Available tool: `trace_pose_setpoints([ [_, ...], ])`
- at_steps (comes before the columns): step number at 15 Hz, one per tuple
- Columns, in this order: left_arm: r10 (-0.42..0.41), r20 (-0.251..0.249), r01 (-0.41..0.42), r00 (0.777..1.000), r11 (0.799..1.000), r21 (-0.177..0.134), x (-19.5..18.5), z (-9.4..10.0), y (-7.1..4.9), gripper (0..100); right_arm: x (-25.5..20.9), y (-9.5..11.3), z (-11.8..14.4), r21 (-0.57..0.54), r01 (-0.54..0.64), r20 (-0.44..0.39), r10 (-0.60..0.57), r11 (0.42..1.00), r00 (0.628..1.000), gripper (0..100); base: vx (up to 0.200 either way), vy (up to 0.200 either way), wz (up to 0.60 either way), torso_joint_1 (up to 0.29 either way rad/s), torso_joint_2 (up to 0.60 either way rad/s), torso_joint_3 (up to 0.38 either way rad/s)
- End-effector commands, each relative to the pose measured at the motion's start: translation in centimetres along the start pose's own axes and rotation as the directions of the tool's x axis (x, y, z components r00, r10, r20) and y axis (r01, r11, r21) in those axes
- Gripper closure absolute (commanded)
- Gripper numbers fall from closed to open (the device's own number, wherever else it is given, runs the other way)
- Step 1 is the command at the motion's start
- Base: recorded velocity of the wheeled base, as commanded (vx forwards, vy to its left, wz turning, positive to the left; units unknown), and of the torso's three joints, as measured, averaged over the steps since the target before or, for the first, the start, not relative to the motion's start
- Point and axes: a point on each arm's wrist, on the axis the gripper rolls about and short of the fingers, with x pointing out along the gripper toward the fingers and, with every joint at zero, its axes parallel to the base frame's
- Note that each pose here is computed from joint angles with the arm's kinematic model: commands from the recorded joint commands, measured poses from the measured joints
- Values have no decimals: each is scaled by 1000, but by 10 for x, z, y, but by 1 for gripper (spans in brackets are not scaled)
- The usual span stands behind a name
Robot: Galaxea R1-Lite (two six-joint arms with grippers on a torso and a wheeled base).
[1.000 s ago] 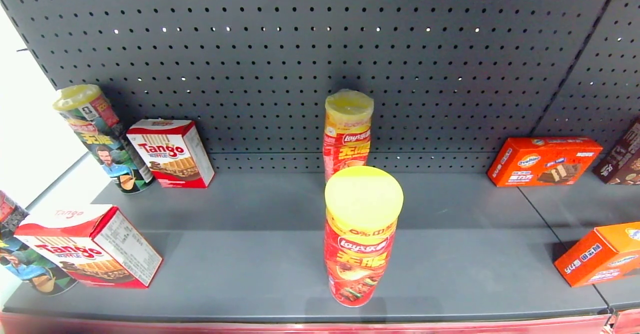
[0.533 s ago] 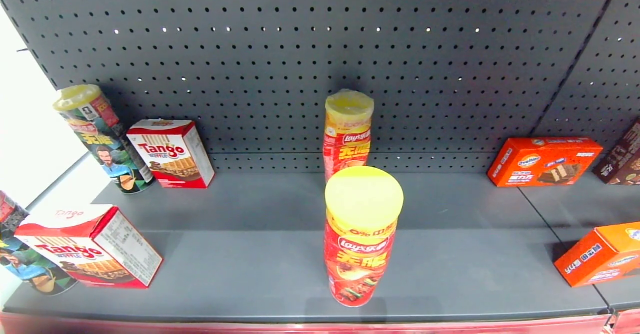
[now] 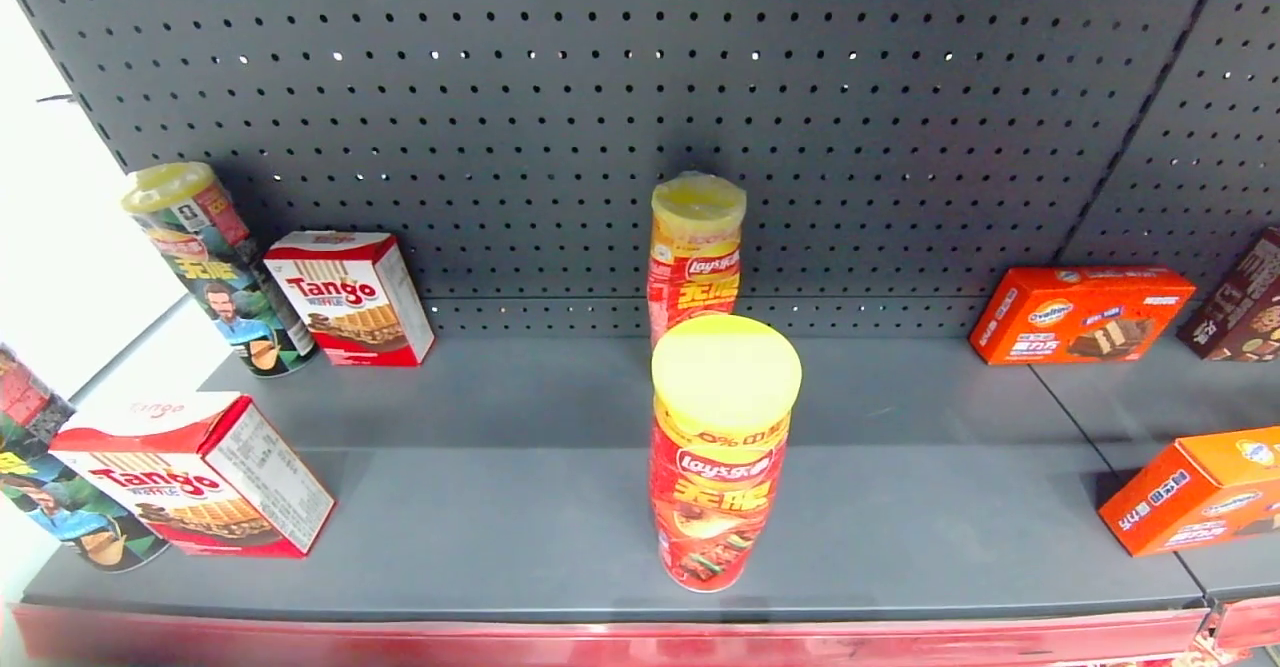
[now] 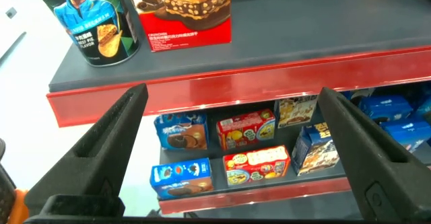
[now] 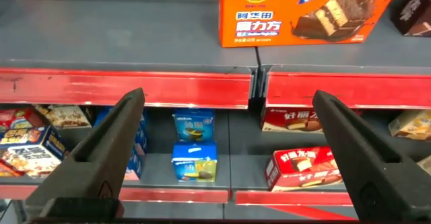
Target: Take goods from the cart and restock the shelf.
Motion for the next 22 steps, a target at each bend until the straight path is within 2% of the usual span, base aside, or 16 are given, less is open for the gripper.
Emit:
trace_pose_setpoints([
  [1,-4,-2,4,1000,1000,1,0,0,0,0,0,0,0,0,0,-1,0,1000,1000,0,-200,0,0,12,7,-2],
  [3,-4,-2,4,1000,1000,-6,0,0,0,0,0,0,0,0,-1,-3,1,1000,1000,0,-200,0,0,12,10,0],
  [6,-3,-2,3,1000,1000,-20,0,0,0,0,0,0,0,0,-1,-1,1,1000,1000,0,0,0,0,0,0,0],
  [22,-1,-2,1,1000,1000,-22,0,0,0,0,0,0,0,0,-1,-3,1,1000,1000,0,0,0,0,0,0,0],
])
